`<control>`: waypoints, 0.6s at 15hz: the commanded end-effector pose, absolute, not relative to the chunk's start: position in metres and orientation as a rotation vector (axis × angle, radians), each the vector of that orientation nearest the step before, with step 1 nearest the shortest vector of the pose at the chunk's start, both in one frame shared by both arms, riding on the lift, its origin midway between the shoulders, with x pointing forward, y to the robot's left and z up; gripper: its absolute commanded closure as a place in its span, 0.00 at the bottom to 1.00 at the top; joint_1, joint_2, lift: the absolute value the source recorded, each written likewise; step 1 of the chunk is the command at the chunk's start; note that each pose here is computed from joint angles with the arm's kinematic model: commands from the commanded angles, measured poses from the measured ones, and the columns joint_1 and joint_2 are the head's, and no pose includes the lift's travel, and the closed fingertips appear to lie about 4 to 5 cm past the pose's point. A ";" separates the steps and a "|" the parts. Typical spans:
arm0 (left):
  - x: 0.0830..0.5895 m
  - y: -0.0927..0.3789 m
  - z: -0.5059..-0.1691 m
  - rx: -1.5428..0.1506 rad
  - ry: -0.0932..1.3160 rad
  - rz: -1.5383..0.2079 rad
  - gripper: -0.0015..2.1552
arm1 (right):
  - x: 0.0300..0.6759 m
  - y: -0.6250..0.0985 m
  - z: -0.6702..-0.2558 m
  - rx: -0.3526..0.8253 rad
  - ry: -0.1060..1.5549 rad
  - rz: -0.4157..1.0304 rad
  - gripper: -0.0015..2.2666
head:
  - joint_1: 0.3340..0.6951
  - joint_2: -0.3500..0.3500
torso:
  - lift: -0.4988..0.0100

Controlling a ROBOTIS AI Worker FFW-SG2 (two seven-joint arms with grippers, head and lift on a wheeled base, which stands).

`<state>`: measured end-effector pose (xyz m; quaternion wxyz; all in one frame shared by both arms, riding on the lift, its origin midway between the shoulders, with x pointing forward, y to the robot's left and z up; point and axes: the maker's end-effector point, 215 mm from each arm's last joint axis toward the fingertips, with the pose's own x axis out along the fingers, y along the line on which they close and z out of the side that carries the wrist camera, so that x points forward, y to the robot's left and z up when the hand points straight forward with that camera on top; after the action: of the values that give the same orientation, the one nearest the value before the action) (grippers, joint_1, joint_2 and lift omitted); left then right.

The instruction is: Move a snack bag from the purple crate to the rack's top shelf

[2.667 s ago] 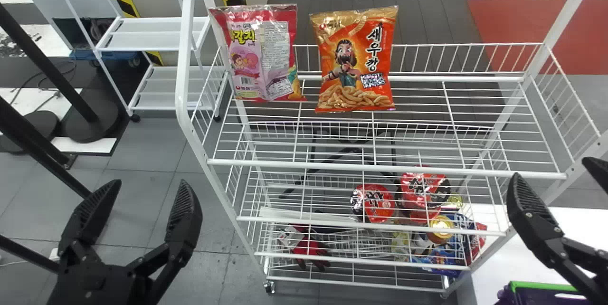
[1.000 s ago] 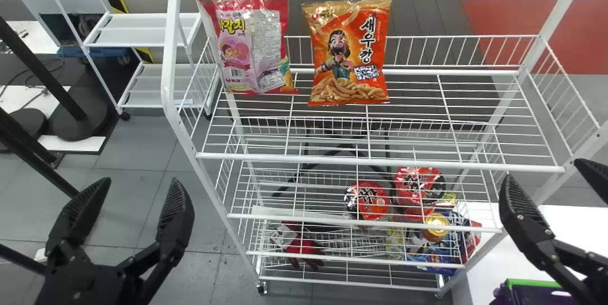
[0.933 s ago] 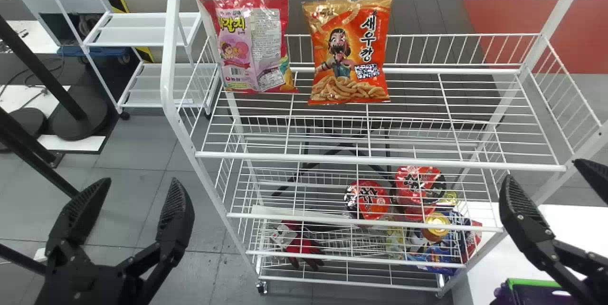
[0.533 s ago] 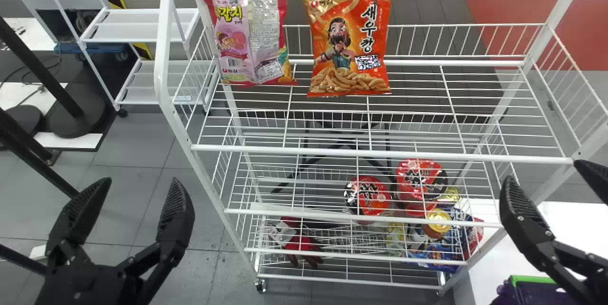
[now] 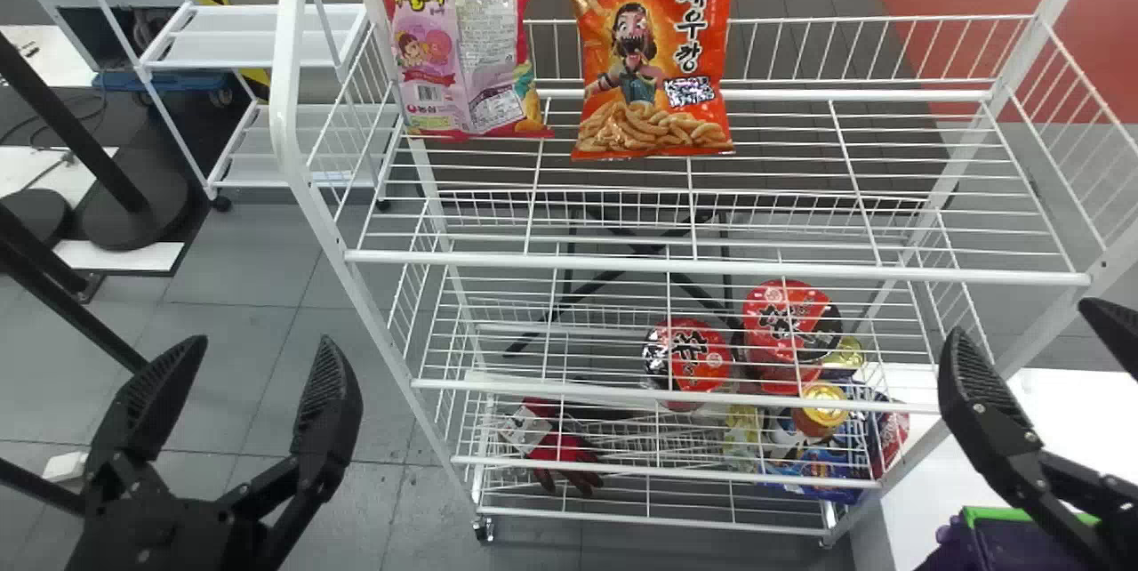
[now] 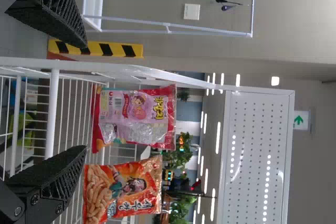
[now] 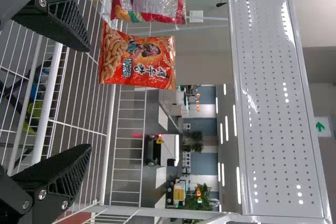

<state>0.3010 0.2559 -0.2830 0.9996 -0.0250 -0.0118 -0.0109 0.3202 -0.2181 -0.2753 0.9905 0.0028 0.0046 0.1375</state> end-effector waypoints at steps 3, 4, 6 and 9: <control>0.300 0.256 -0.283 -0.052 -0.026 -0.019 0.06 | 0.320 -0.218 -0.275 0.008 0.011 0.275 0.08 | 1.00 0.60 | 0.77; 0.301 0.256 -0.281 -0.050 -0.028 -0.020 0.06 | 0.320 -0.218 -0.275 0.009 0.011 0.276 0.08 | 1.00 0.60 | 0.76; 0.301 0.256 -0.282 -0.050 -0.027 -0.019 0.06 | 0.319 -0.217 -0.274 0.010 0.010 0.276 0.08 | 1.00 0.60 | 0.74; 0.300 0.256 -0.283 -0.050 -0.025 -0.019 0.06 | 0.319 -0.217 -0.274 0.010 0.013 0.278 0.08 | 1.00 0.61 | 0.72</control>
<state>0.3007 0.2560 -0.2829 0.9996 -0.0246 -0.0126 -0.0107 0.3188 -0.2170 -0.2736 0.9904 0.0052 0.0052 0.1383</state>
